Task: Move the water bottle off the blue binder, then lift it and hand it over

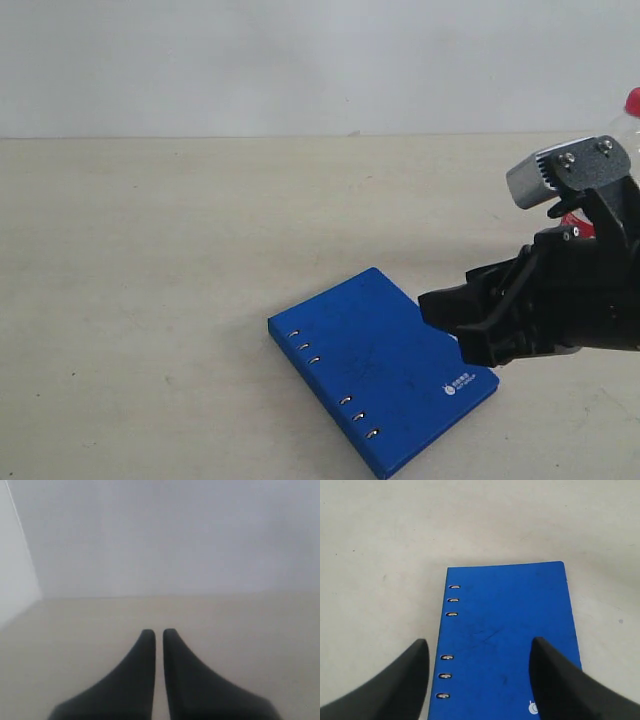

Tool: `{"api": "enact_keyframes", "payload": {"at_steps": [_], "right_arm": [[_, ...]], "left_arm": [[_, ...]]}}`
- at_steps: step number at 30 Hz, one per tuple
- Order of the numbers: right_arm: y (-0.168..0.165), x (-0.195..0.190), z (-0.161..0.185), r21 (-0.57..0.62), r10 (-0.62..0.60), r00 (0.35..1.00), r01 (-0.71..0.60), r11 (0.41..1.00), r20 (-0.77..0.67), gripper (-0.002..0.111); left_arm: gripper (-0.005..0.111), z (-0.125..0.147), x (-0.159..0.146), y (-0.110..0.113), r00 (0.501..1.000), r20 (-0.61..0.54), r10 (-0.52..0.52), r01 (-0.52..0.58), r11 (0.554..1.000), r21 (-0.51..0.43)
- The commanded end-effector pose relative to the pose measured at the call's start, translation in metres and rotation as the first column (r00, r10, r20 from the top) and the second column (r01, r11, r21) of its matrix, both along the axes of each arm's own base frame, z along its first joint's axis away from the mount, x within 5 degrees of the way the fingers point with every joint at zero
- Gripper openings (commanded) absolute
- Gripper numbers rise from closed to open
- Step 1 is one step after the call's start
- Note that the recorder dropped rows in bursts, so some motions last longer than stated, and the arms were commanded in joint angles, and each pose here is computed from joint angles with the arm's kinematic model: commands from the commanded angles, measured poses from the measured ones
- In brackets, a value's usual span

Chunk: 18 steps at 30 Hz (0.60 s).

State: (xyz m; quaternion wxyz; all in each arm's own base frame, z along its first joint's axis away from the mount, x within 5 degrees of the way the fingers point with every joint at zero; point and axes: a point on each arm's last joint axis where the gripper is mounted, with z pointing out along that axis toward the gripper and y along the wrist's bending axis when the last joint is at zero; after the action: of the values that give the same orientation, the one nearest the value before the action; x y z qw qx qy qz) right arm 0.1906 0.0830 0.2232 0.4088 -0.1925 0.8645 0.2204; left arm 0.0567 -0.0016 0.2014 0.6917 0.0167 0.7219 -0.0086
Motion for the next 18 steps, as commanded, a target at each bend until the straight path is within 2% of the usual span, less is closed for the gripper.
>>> {"api": "enact_keyframes", "payload": {"at_steps": [1,6,12,18], "right_arm": [[0.0004,0.0006,0.0014,-0.007,0.004,1.000,-0.004,1.000,0.012,0.052],[0.0007,0.0003,0.0014,-0.005,0.008,1.000,-0.008,1.000,0.011,0.052],[0.0007,0.0004,0.0014,-0.004,0.006,1.000,-0.006,1.000,0.010,0.052],[0.0009,0.0002,0.0015,0.024,-0.015,1.000,0.015,1.000,-0.014,0.052]], "left_arm": [[0.005,0.0061,-0.0003,-0.0024,0.999,0.047,-0.009,0.029,0.898,-0.439],[0.005,-0.0019,-0.0007,-0.0045,0.999,-0.042,-0.033,0.012,0.897,-0.441],[0.005,0.0034,-0.0004,-0.0031,1.000,0.017,-0.018,0.023,0.896,-0.444],[0.005,-0.0031,-0.0008,-0.0050,0.998,-0.055,-0.038,0.009,0.891,-0.454]]}}
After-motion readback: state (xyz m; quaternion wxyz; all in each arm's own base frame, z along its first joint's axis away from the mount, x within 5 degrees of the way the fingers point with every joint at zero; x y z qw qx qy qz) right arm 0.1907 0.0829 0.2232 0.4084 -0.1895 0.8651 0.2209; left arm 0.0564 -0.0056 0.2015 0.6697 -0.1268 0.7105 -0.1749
